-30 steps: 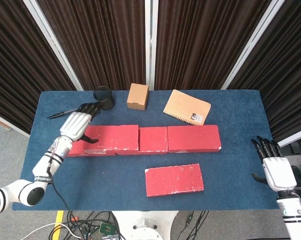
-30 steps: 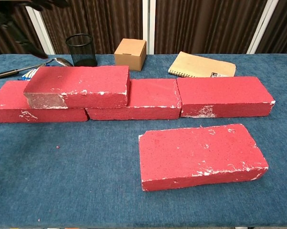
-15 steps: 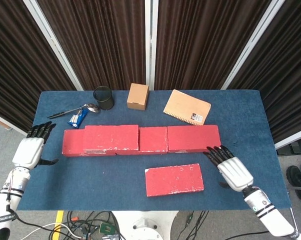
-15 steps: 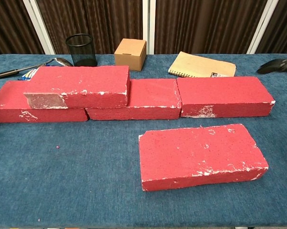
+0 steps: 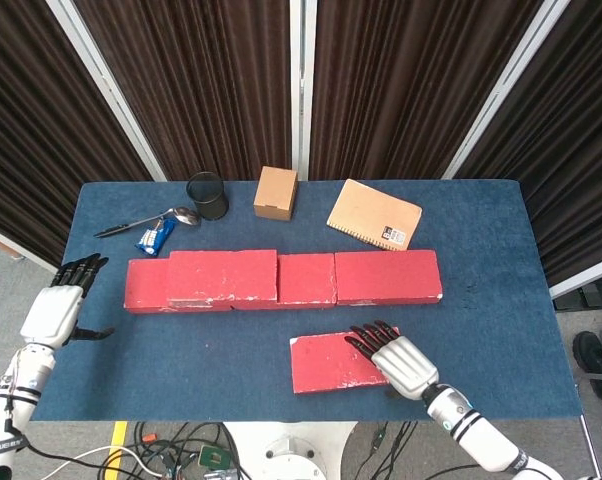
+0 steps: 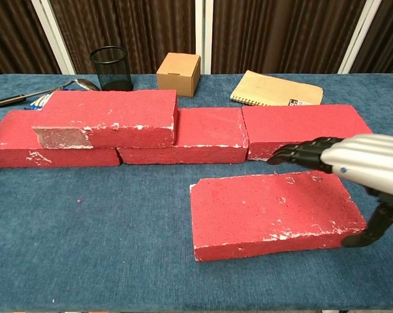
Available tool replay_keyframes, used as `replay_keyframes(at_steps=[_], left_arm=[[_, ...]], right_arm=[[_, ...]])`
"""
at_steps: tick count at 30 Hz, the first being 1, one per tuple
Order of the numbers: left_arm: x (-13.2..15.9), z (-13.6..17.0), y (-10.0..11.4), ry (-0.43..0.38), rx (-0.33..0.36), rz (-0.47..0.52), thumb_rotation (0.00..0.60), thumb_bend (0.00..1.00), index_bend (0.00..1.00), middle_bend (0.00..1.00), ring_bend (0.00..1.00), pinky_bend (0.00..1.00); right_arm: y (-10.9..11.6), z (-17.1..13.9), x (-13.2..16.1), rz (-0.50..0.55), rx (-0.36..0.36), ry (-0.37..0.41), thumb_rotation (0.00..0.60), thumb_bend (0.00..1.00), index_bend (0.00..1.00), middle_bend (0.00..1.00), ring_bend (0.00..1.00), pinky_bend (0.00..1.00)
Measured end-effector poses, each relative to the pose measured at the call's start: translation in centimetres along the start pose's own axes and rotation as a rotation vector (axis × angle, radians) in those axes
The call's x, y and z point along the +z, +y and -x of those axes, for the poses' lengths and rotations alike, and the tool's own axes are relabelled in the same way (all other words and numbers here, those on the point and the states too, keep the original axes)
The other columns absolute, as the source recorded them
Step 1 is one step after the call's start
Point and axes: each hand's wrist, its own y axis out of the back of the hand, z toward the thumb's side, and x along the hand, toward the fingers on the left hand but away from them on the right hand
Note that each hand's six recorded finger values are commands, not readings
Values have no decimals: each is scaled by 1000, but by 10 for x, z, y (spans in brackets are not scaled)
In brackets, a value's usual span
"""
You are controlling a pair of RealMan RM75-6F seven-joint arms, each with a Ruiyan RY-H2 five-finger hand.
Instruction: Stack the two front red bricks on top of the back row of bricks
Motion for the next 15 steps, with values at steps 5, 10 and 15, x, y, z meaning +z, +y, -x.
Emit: replay_keyframes(at_steps=[5,10,15], left_arm=[[-4,1,1,4,-2,4,600,0,5,0,0,0],[-8,1,0,9,-7,5,600,0,5,0,0,0],[-13,-1,-2,19,-20,10,600,0,5,0,0,0]], right_arm=[[-7,14,3,21,-7,-16,600,0,0,0,0,0],[-9,26,1,42,-16,-39,600,0,0,0,0,0],[-12,34,-1,76,2,-50,600,0,0,0,0,0]])
